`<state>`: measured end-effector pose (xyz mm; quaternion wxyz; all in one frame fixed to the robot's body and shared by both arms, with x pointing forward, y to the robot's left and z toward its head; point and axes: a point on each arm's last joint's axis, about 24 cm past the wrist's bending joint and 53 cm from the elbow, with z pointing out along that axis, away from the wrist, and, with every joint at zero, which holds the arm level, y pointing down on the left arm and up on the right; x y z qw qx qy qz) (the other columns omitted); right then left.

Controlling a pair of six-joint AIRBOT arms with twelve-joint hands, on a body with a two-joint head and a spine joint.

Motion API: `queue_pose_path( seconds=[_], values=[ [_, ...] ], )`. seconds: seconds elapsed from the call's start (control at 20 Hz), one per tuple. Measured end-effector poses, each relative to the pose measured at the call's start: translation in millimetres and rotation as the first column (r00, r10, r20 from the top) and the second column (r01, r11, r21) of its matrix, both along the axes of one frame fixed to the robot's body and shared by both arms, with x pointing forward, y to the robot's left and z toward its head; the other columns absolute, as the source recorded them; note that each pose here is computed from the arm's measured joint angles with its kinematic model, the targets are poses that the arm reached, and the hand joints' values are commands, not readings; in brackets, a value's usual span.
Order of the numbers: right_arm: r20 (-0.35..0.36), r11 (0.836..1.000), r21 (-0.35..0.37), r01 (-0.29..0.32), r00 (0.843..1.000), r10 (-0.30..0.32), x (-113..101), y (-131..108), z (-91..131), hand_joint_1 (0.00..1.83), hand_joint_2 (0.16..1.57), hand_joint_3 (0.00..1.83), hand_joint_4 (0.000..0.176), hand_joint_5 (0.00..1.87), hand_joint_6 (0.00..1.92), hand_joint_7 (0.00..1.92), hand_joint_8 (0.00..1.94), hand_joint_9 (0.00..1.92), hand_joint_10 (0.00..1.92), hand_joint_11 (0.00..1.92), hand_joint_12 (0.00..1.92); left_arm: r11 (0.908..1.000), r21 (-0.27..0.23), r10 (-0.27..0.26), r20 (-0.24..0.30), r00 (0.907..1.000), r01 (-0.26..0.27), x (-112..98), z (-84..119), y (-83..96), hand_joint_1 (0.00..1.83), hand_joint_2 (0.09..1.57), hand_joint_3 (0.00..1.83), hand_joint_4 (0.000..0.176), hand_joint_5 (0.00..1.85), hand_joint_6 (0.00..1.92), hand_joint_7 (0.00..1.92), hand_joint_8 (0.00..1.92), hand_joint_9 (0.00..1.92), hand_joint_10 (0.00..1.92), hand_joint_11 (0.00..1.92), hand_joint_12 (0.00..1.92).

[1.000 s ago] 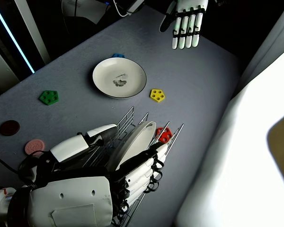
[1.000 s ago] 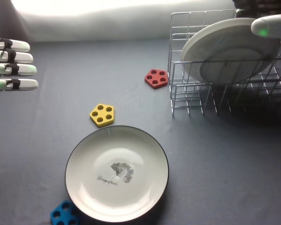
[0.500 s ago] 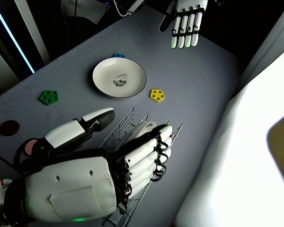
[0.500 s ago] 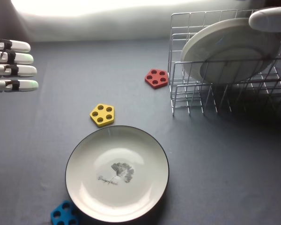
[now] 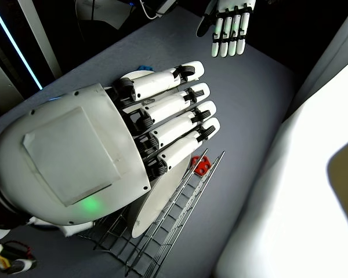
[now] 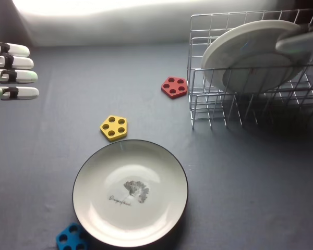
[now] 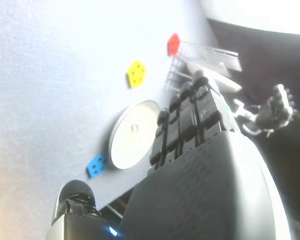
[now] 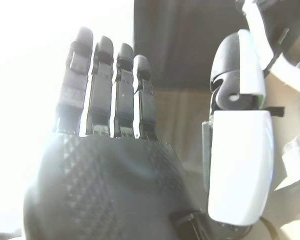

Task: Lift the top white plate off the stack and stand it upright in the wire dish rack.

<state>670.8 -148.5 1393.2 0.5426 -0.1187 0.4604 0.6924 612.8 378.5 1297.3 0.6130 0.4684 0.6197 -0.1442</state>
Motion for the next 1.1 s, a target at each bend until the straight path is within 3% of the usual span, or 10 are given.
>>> queue_pose_path(
  seconds=[0.05, 0.15, 0.3, 0.4, 0.5, 0.85, 1.1],
  values=[
    [0.073, 0.998, -0.064, 0.029, 0.997, -0.024, -7.7, 8.0, -3.4, 0.97, 0.99, 0.0, 0.0, 0.37, 0.0, 0.38, 0.0, 0.38, 0.0, 0.4, 0.0, 1.0, 0.0, 0.0, 0.0, 1.0, 0.0, -0.1, 0.0, -0.1, 0.06, 0.98, 0.0, 0.0, 0.07, 0.01, 0.07, 0.0, 0.07, 0.0, 0.11, 0.01],
    [0.167, 0.991, -0.119, 0.057, 0.985, -0.037, -19.7, 18.9, -4.9, 0.96, 0.99, 0.0, 0.0, 0.33, 0.0, 0.37, 0.0, 0.38, 0.0, 0.39, 0.0, 1.0, 0.0, 0.0, 0.0, 1.0, 0.0, 0.0, 0.0, 0.0, 0.06, 0.98, 0.0, 0.0, 0.06, 0.0, 0.06, 0.0, 0.07, 0.0, 0.11, 0.02],
    [0.21, 0.983, -0.176, 0.052, 0.978, -0.015, -33.2, 37.3, -12.7, 0.92, 1.0, 0.01, 0.0, 0.3, 0.0, 0.32, 0.0, 0.35, 0.0, 0.37, 0.0, 1.0, -0.001, 0.0, 0.001, 1.0, 0.0, 0.0, 0.2, -0.1, 0.07, 0.98, 0.0, 0.0, 0.05, 0.0, 0.06, 0.0, 0.06, 0.0, 0.11, 0.02],
    [0.261, 0.973, -0.217, 0.073, 0.965, -0.015, -44.3, 39.6, -17.7, 0.8, 1.04, 0.02, 0.0, 0.27, 0.0, 0.3, 0.0, 0.32, 0.0, 0.36, 0.0, 1.0, 0.002, 0.0, 0.0, 1.0, 0.0, 0.0, -0.4, 0.1, 0.06, 0.97, 0.0, 0.0, 0.06, 0.01, 0.07, 0.01, 0.07, 0.0, 0.13, 0.02],
    [0.31, 0.967, -0.236, 0.097, 0.951, -0.019, -56.5, 37.3, -18.1, 0.81, 1.03, 0.01, 0.0, 0.28, 0.0, 0.29, 0.0, 0.31, 0.0, 0.35, 0.0, 1.0, 0.0, -0.001, 0.001, 1.0, 0.001, -0.2, 0.1, -0.2, 0.06, 0.97, 0.0, 0.0, 0.06, 0.01, 0.08, 0.01, 0.07, 0.01, 0.13, 0.02],
    [0.317, 0.961, -0.271, 0.049, 0.947, 0.041, -84.3, 50.6, -24.4, 0.88, 0.99, 0.0, 0.0, 0.26, 0.0, 0.32, 0.01, 0.32, 0.01, 0.34, 0.0, 1.0, 0.0, -0.008, 0.0, 1.0, 0.008, -1.7, 0.5, -1.0, 0.09, 0.98, 0.0, 0.0, 0.07, 0.01, 0.08, 0.01, 0.07, 0.01, 0.14, 0.02],
    [0.318, 0.956, -0.288, 0.055, 0.947, 0.042, -89.4, 48.5, -26.7, 0.96, 1.02, 0.0, 0.0, 0.34, 0.02, 0.32, 0.01, 0.31, 0.01, 0.32, 0.01, 0.9998, -0.004, -0.018, 0.0, 0.9998, 0.018, -3.4, 1.2, -2.5, 0.07, 0.98, 0.0, 0.0, 0.05, 0.0, 0.09, 0.0, 0.1, 0.0, 0.14, 0.02]
  ],
)
